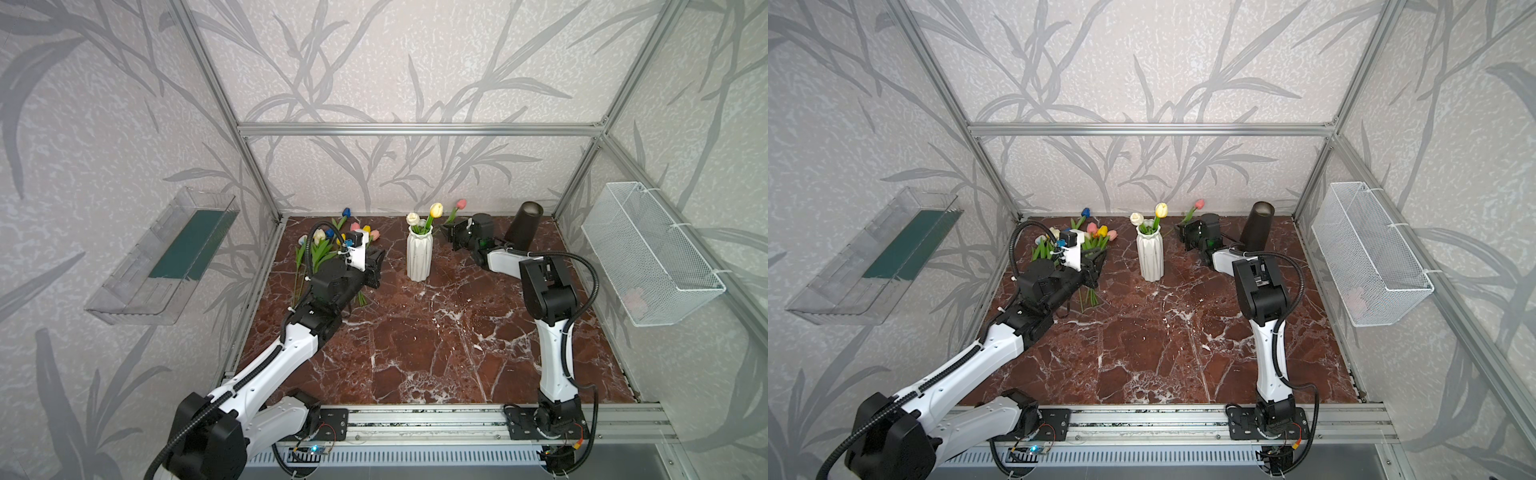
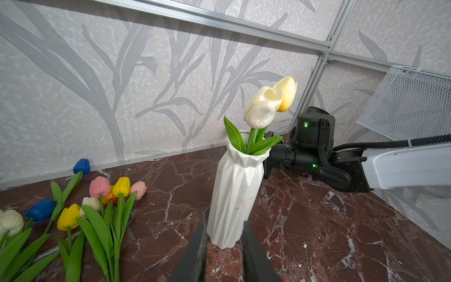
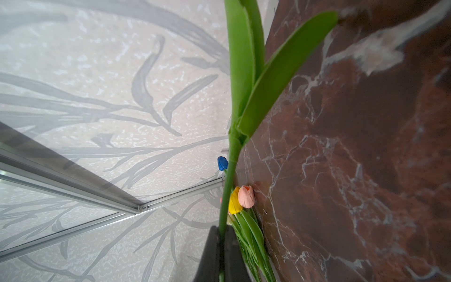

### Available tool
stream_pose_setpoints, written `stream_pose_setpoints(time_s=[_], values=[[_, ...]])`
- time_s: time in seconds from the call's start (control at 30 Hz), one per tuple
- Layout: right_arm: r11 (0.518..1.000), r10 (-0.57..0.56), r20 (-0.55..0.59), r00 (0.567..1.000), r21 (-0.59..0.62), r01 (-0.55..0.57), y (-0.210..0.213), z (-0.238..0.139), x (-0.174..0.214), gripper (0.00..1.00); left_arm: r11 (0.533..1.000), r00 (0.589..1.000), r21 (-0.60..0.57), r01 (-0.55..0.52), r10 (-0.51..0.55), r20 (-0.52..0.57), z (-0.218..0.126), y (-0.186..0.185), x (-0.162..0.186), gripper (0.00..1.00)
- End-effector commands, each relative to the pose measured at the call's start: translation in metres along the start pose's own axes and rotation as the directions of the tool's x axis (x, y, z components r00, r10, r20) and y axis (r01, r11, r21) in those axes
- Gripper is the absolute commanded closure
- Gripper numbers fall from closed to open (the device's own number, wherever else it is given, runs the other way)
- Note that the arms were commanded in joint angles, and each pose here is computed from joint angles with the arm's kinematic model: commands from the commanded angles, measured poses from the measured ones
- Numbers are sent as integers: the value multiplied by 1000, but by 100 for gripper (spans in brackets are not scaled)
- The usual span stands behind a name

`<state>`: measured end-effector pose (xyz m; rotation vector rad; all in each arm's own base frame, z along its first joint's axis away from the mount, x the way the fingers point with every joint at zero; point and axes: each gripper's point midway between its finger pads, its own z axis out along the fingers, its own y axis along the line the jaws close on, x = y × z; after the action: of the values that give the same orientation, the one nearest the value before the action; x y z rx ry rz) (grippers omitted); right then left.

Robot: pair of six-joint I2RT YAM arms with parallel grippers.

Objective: Arrange the flowers into the vase
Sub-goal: 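Grasp the pink tulip stem with the right gripper and lift it high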

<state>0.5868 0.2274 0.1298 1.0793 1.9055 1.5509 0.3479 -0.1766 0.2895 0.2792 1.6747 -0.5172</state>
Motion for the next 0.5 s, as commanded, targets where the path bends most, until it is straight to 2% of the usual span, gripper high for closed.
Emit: stream_pose_setpoints(time_s=[0.0, 0.13, 0.27, 0.33, 0.4, 0.43, 0.47], values=[[993, -40, 54, 998, -105, 46, 61, -26, -1, 100, 1000, 1000, 6, -17, 17, 21, -4, -3, -8, 73], [980, -102, 90, 991, -165, 116, 105, -48, 3, 100, 1000, 999, 9, -17, 17, 33, -5, -4, -11, 73], [939, -262, 174, 949, -182, 292, 156, -78, 11, 100, 1000, 999, 11, -15, 14, 51, -5, -4, -12, 73], [904, -353, 252, 901, -158, 398, 177, -97, 13, 100, 1000, 999, 15, -11, 11, 53, -4, -5, -12, 73], [852, -454, 320, 831, -116, 510, 198, -115, 19, 100, 1000, 999, 21, -5, 4, 49, -2, -5, -10, 73], [822, -504, 352, 788, -85, 563, 207, -123, 22, 100, 1000, 999, 25, -3, 2, 47, -2, -6, -9, 73], [776, -566, 393, 725, -45, 630, 220, -133, 27, 100, 1000, 999, 28, -2, 1, 48, -1, -6, -8, 73]])
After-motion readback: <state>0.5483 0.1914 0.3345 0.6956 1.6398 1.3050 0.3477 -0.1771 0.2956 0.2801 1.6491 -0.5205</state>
